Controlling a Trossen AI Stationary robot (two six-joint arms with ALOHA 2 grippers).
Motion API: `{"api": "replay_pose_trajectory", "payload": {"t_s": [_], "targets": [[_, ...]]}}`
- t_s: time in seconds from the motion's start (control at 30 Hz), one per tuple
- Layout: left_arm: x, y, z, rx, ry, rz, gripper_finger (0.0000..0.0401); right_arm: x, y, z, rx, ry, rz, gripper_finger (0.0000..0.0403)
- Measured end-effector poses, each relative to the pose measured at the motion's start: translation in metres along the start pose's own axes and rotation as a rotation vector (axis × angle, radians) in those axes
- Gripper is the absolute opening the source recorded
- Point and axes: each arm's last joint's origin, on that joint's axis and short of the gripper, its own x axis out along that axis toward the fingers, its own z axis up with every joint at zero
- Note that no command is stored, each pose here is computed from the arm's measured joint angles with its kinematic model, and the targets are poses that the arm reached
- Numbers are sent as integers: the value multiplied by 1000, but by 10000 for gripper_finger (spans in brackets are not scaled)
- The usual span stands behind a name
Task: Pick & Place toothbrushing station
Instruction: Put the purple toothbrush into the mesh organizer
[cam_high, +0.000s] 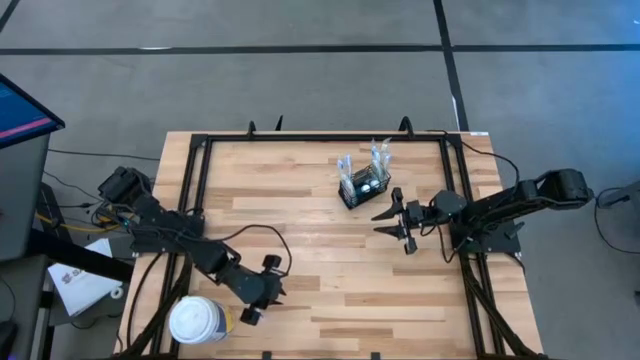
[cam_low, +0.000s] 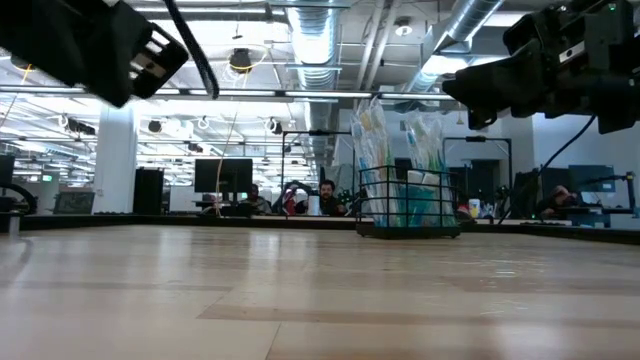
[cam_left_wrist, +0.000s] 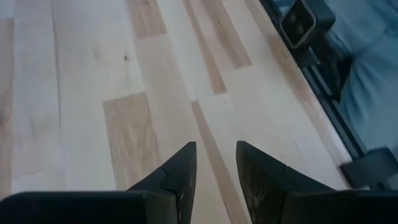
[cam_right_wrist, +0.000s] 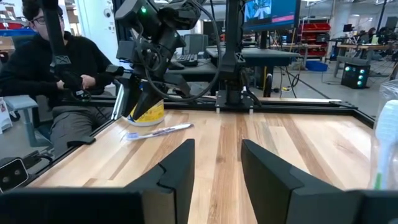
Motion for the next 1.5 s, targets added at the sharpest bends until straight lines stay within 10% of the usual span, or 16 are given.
{"api": "replay_pose_trajectory", "payload": {"t_s": [1.5], "targets": [[39, -23, -26, -54, 152, -187, 108, 0, 0, -2, 4, 22, -2, 120]]}}
